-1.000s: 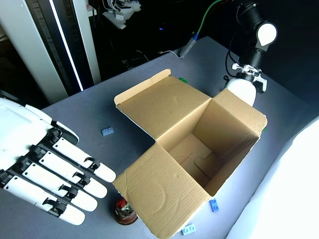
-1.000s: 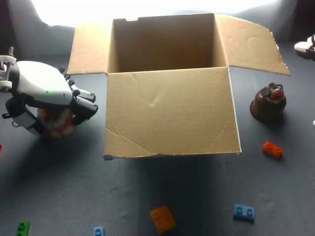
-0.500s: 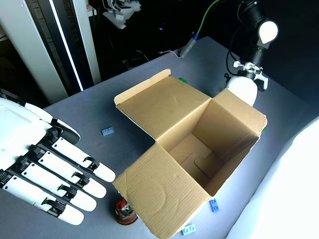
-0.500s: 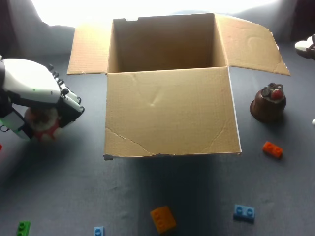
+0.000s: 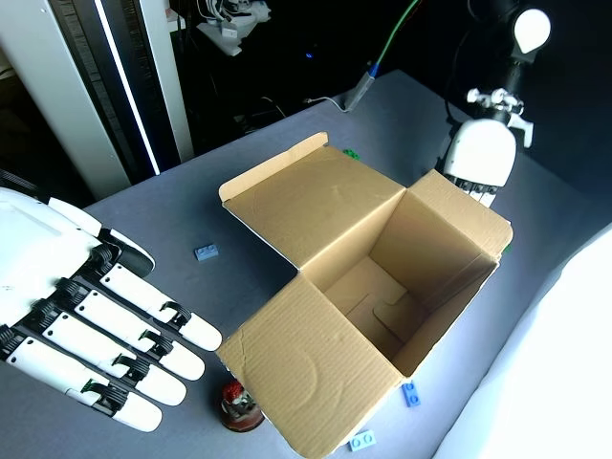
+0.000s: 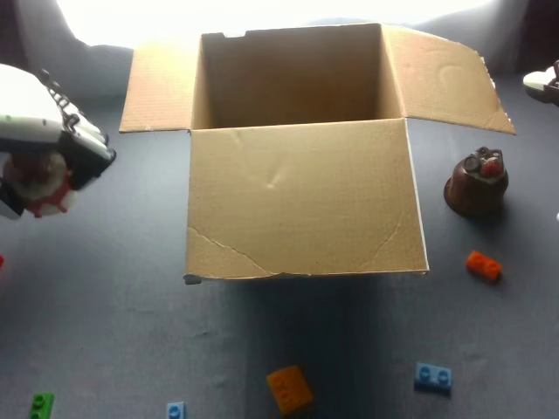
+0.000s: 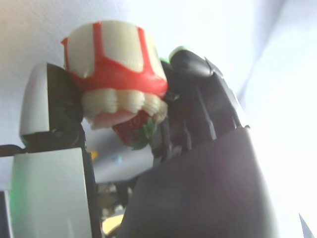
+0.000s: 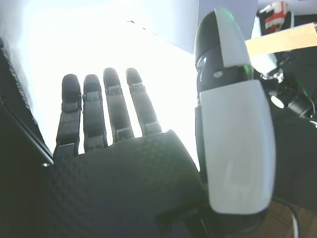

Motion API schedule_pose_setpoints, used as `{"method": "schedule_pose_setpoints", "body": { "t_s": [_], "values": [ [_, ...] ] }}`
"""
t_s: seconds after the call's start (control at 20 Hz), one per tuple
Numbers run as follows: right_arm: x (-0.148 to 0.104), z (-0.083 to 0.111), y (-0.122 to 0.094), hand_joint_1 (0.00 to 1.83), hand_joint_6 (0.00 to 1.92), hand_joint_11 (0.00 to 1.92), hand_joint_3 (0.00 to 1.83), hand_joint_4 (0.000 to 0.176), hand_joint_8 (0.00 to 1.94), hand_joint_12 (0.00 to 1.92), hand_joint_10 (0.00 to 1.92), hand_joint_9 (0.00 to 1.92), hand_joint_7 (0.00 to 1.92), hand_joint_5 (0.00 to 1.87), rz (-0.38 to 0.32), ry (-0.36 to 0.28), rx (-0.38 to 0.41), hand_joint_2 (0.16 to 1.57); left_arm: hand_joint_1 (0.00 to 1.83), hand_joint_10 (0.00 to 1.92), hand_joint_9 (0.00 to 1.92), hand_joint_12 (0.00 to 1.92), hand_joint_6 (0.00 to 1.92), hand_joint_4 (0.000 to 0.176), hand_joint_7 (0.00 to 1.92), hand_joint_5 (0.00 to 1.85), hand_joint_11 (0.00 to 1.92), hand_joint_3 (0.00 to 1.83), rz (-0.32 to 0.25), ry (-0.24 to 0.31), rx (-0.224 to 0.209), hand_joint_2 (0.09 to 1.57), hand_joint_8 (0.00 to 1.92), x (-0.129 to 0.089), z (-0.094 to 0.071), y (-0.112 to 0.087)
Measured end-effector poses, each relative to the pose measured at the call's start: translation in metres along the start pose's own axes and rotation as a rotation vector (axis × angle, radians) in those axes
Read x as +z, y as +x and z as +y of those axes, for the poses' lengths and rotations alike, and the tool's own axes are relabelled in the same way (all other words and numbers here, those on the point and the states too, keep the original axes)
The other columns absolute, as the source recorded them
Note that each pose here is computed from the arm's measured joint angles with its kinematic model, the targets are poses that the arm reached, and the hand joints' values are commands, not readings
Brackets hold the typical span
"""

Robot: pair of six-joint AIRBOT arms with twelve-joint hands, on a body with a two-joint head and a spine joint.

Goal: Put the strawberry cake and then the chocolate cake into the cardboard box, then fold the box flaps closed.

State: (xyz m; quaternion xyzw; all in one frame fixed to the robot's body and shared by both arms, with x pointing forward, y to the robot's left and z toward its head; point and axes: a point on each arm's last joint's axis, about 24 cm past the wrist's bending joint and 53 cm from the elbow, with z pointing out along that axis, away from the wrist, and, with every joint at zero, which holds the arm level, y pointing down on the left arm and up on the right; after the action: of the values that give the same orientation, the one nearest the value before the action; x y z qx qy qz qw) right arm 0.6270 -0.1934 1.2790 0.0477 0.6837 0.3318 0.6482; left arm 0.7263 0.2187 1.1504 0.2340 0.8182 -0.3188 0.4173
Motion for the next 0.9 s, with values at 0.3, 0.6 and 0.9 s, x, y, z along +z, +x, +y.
{"method": "schedule_pose_setpoints", "body": {
  "t_s": [0.3, 0.6, 0.9],
  "values": [
    [0.000, 0.000, 0.000, 0.65, 0.00, 0.00, 0.00, 0.007, 0.00, 0.45, 0.00, 0.12, 0.15, 0.11, 0.002, 0.001, 0.001, 1.06, 1.27, 1.91, 0.53, 1.92, 1.51, 0.000, 0.46, 0.52, 0.44, 0.00, -0.041, 0.005, 0.038, 1.37, 1.81, -0.027, -0.001, -0.026],
    [0.000, -0.001, 0.001, 0.63, 0.00, 0.00, 0.00, 0.010, 0.00, 0.40, 0.00, 0.11, 0.13, 0.09, 0.004, 0.002, 0.000, 1.07, 1.26, 1.92, 0.51, 1.92, 1.56, 0.000, 0.46, 0.50, 0.45, 0.00, -0.146, -0.010, 0.051, 1.38, 1.82, -0.049, 0.001, -0.073],
    [0.000, -0.001, 0.002, 0.64, 0.00, 0.00, 0.00, 0.010, 0.00, 0.36, 0.00, 0.10, 0.10, 0.08, 0.006, 0.004, -0.001, 1.07, 1.26, 1.92, 0.52, 1.92, 1.57, 0.000, 0.46, 0.49, 0.48, 0.00, -0.217, 0.004, 0.104, 1.38, 1.80, -0.063, -0.013, -0.108]
  ]
}}
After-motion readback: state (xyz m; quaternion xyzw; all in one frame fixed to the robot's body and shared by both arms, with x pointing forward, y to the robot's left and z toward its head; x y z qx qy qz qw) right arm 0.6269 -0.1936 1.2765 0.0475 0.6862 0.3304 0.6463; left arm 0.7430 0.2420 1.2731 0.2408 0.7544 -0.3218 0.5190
